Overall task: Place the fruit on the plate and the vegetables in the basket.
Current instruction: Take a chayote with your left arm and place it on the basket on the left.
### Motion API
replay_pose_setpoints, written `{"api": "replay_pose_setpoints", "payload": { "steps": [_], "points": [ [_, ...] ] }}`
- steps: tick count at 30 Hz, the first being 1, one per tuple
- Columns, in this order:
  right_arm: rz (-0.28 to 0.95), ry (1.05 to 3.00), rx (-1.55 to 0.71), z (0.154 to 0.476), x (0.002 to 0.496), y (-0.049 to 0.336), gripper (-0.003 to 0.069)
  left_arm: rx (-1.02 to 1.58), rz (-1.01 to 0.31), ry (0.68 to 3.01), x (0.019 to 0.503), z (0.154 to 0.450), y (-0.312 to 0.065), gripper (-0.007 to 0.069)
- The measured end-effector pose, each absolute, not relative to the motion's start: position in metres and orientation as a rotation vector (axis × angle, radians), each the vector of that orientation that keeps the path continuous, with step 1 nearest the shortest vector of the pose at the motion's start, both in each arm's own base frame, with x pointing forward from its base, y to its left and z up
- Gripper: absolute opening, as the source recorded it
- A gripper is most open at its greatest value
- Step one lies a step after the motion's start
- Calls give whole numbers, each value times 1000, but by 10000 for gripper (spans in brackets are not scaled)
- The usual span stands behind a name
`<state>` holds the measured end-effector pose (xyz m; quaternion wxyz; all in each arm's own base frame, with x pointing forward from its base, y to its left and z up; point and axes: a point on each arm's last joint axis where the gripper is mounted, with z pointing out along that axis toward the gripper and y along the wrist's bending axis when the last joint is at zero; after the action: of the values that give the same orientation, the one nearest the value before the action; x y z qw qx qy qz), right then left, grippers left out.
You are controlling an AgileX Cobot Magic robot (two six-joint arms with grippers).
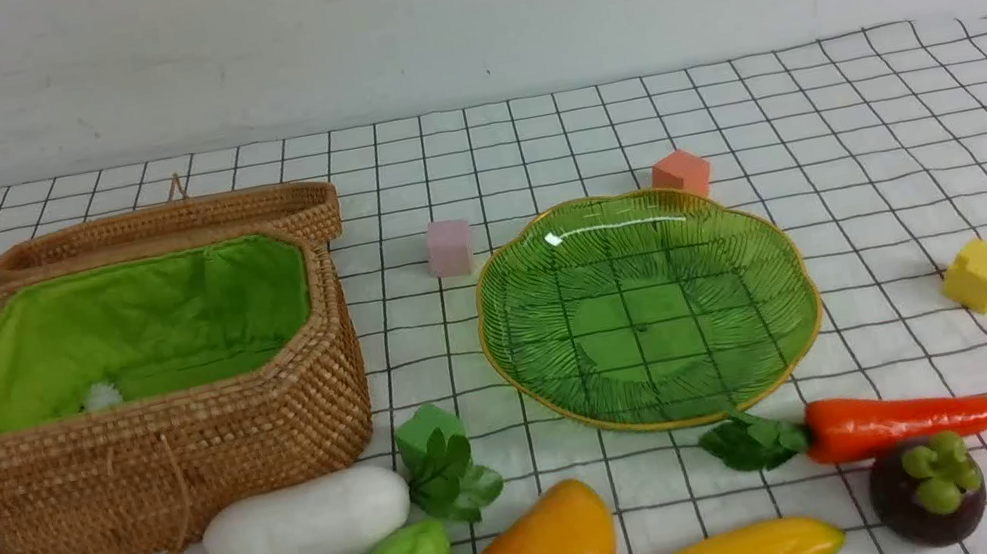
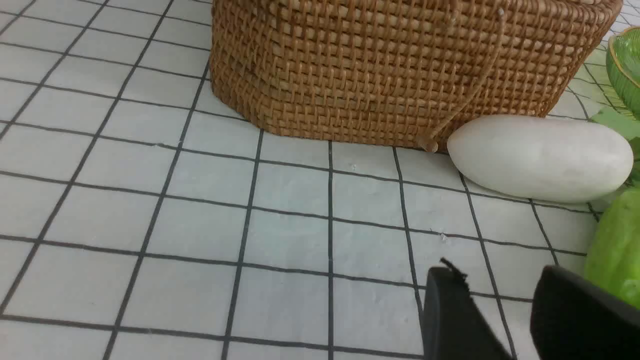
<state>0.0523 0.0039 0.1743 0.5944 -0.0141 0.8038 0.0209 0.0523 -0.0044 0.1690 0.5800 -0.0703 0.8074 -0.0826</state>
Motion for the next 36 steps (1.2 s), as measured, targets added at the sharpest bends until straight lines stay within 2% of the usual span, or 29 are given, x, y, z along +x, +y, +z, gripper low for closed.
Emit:
{"api": "replay_pose_setpoints", "payload": {
  "steps": [36],
  "points": [
    [49, 1868, -33, 174, 52, 4, 238, -158, -184, 1880, 53, 170, -4, 239]
  ]
}}
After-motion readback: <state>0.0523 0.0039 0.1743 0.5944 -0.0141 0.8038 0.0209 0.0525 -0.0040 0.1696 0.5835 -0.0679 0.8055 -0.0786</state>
